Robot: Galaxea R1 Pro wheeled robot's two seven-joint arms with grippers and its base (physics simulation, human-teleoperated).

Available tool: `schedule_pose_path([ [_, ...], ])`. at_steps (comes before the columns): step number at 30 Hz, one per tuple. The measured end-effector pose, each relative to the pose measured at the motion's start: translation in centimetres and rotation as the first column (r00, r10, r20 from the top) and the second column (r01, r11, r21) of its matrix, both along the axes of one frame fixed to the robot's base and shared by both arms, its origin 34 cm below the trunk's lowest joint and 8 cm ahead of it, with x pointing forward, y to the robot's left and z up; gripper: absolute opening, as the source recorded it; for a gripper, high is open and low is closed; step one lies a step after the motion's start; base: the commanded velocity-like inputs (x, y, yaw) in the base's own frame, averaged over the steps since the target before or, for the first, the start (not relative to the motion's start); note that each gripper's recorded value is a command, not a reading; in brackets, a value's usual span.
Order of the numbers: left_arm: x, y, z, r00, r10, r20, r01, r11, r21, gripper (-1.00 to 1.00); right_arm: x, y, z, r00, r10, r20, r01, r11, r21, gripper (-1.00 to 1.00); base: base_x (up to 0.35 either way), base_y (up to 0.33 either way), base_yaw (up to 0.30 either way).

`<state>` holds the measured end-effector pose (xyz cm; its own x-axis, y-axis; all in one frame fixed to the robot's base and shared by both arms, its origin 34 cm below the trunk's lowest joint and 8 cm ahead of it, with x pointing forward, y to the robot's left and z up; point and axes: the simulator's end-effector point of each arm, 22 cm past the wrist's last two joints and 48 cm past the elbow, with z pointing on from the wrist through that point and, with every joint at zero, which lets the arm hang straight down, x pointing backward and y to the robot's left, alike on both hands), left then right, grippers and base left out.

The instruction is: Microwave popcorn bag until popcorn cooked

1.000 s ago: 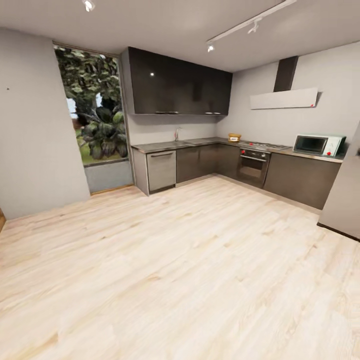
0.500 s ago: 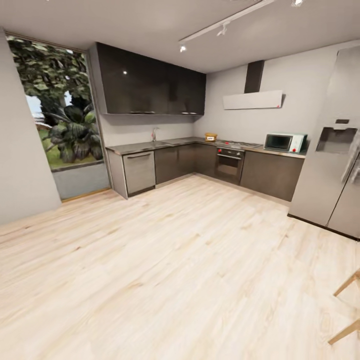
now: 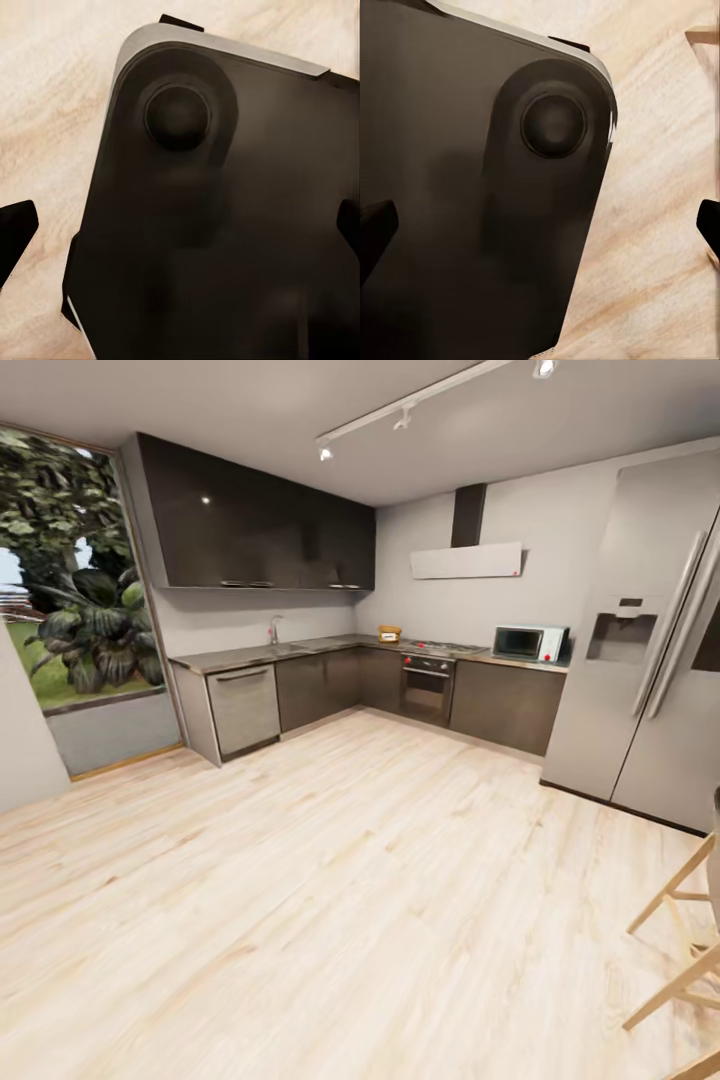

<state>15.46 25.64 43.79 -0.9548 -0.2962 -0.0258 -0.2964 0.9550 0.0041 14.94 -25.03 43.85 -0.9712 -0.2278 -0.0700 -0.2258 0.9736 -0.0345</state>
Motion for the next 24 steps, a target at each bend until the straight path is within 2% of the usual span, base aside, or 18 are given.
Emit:
schedule_pose_path([
  [13, -0.03, 0.00, 0.00, 1.000, 0.000, -0.001, 0.000, 1.000, 0.000, 1.00, -0.01, -0.06, 0.00, 1.000, -0.001, 0.000, 0.001, 1.000, 0.000, 1.00, 0.324, 0.000, -0.009],
  [24, -0.03, 0.00, 0.00, 1.000, 0.000, -0.001, 0.000, 1.000, 0.000, 1.00, -0.02, 0.03, 0.00, 1.000, -0.001, -0.001, 0.001, 1.000, 0.002, 1.00, 0.325, 0.000, -0.260],
])
